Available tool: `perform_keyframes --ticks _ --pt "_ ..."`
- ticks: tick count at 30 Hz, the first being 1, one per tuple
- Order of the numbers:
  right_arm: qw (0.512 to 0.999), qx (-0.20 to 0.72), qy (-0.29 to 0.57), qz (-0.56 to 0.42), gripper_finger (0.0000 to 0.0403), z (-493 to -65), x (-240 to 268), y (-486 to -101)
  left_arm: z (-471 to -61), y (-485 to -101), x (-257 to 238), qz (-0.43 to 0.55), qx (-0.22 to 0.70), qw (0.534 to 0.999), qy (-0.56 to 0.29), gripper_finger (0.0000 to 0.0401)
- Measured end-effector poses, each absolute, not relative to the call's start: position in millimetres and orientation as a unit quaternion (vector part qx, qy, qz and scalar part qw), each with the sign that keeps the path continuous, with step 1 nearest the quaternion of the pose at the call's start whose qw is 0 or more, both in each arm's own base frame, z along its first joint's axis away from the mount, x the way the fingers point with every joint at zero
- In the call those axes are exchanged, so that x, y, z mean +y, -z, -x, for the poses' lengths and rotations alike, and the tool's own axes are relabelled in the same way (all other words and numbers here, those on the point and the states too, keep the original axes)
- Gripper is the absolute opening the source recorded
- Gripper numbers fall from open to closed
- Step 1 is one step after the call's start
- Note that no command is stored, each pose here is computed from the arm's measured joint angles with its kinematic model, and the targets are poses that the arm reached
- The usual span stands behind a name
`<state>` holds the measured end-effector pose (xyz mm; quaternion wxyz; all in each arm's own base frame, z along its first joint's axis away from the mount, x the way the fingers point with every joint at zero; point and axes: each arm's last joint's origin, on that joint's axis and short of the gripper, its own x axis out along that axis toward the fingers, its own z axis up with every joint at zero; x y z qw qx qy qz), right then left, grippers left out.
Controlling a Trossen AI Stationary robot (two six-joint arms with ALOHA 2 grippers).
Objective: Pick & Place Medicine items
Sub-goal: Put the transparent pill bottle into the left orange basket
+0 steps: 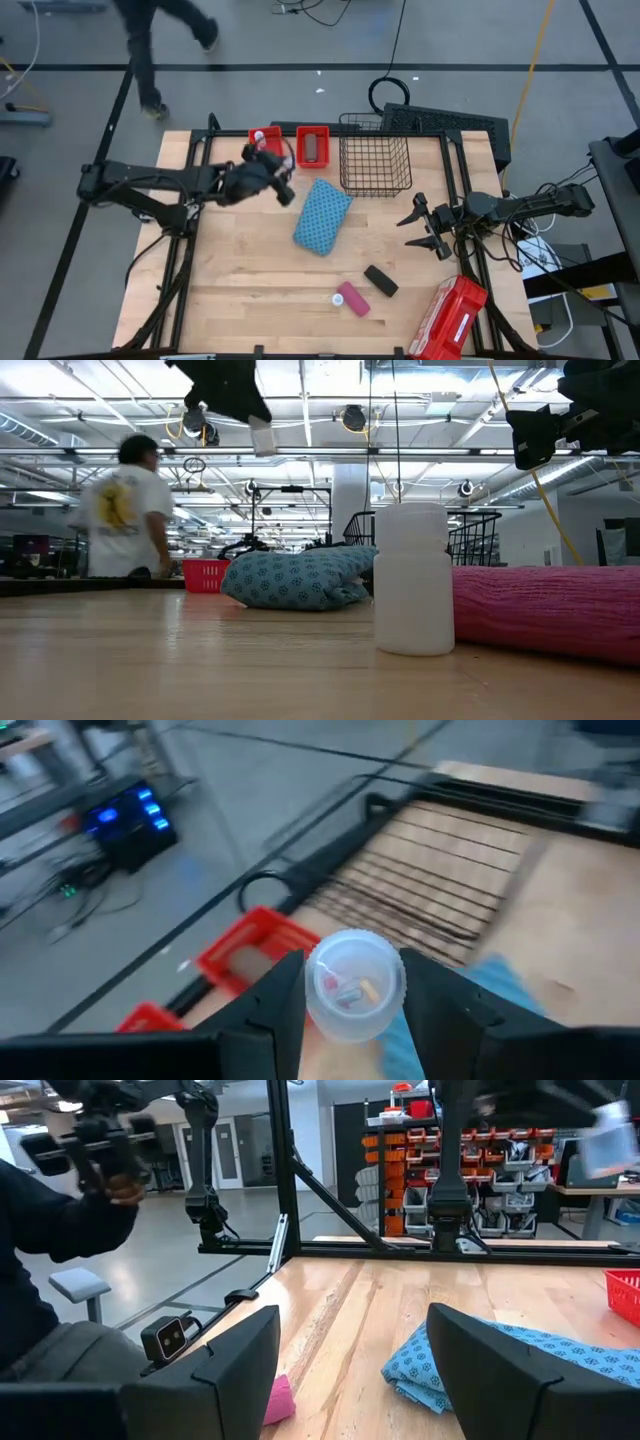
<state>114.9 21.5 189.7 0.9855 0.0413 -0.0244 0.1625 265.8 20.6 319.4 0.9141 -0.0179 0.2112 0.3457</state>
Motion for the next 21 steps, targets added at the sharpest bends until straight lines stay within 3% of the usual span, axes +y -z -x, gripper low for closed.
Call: perform_keyframes --ticks 13,21 --pt "0.986 -0.025 -0.163 -0.041 0.0242 -114.9 21.5 -189.7 -242.1 -312.2 125.5 0.102 0.212 0.846 -0.478 0.0145" --pt "0.986 -0.025 -0.163 -0.041 0.0242 -114.9 21.5 -189.9 -241.4 -277.5 176.2 0.154 0.254 0.803 -0.516 0.0145"
